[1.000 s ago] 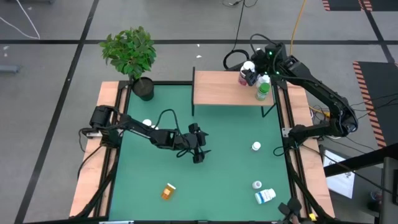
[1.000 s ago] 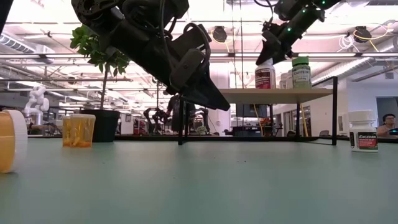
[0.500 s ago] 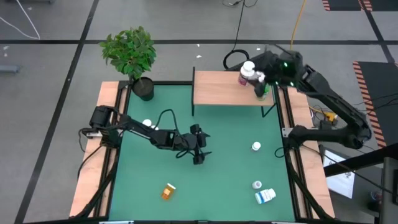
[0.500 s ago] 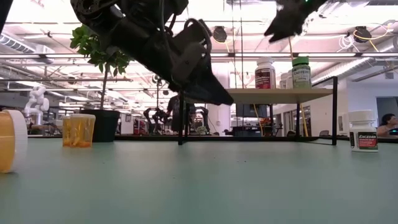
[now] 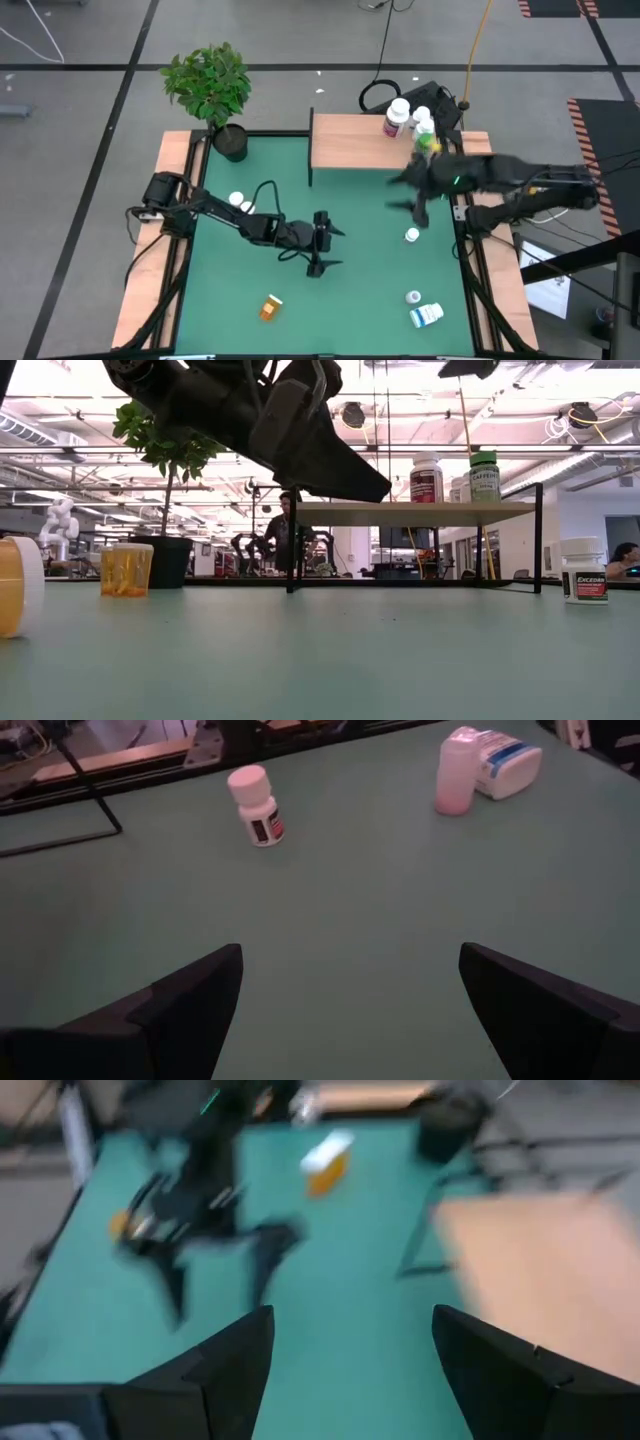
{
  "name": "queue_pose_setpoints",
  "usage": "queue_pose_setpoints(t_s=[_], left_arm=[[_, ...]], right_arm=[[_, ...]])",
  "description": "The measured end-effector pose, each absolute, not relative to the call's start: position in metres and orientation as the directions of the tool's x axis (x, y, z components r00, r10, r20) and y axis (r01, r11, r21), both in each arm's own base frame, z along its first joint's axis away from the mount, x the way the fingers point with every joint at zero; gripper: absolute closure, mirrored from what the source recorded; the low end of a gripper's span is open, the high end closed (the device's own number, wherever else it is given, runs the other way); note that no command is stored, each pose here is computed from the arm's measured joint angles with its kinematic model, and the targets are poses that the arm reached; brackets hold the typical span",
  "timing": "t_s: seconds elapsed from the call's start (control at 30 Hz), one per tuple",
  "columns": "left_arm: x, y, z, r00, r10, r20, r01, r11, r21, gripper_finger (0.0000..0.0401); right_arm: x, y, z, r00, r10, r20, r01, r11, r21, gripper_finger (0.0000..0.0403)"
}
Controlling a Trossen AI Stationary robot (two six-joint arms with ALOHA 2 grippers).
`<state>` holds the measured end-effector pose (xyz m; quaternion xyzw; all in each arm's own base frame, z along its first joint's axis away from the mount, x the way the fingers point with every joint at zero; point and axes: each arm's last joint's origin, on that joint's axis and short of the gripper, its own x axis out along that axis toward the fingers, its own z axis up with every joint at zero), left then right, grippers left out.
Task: Pick and place medicine bottles onto shelf by color
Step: Put the black pill bottle on the shelf
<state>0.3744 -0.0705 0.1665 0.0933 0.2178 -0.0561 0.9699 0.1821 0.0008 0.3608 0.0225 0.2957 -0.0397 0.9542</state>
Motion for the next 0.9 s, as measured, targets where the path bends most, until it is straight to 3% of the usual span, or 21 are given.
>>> queue_pose_setpoints(t_s=[0.13, 0.27, 0.5, 0.77, 0.9], left_arm=[[0.374, -0.069, 0.166, 0.897, -0.062, -0.438, 0.156, 0.971, 0.180, 0.0027], [0.375, -0.067, 0.167, 0.900, -0.058, -0.432, 0.160, 0.966, 0.204, 0.0027], [0.381, -0.050, 0.175, 0.937, -0.031, -0.348, 0.111, 0.971, 0.211, 0.0027], [0.385, -0.034, 0.180, 0.952, -0.068, -0.299, 0.128, 0.974, 0.186, 0.0027], [0.385, -0.034, 0.180, 0.952, -0.068, -0.299, 0.128, 0.974, 0.186, 0.0027]], right_arm=[[0.193, 0.030, 0.319, 0.722, 0.044, -0.691, 0.041, 0.993, 0.107, 0.0140], [0.192, 0.051, 0.277, 0.574, 0.077, -0.815, 0.104, 0.981, 0.166, 0.0140], [0.165, 0.057, 0.238, 0.232, 0.000, -0.973, 0.253, 0.966, 0.060, 0.0140], [0.160, 0.055, 0.211, 0.210, -0.008, -0.978, 0.214, 0.976, 0.038, 0.0140], [0.151, 0.050, 0.195, 0.162, -0.075, -0.984, 0.206, 0.978, -0.041, 0.0140]])
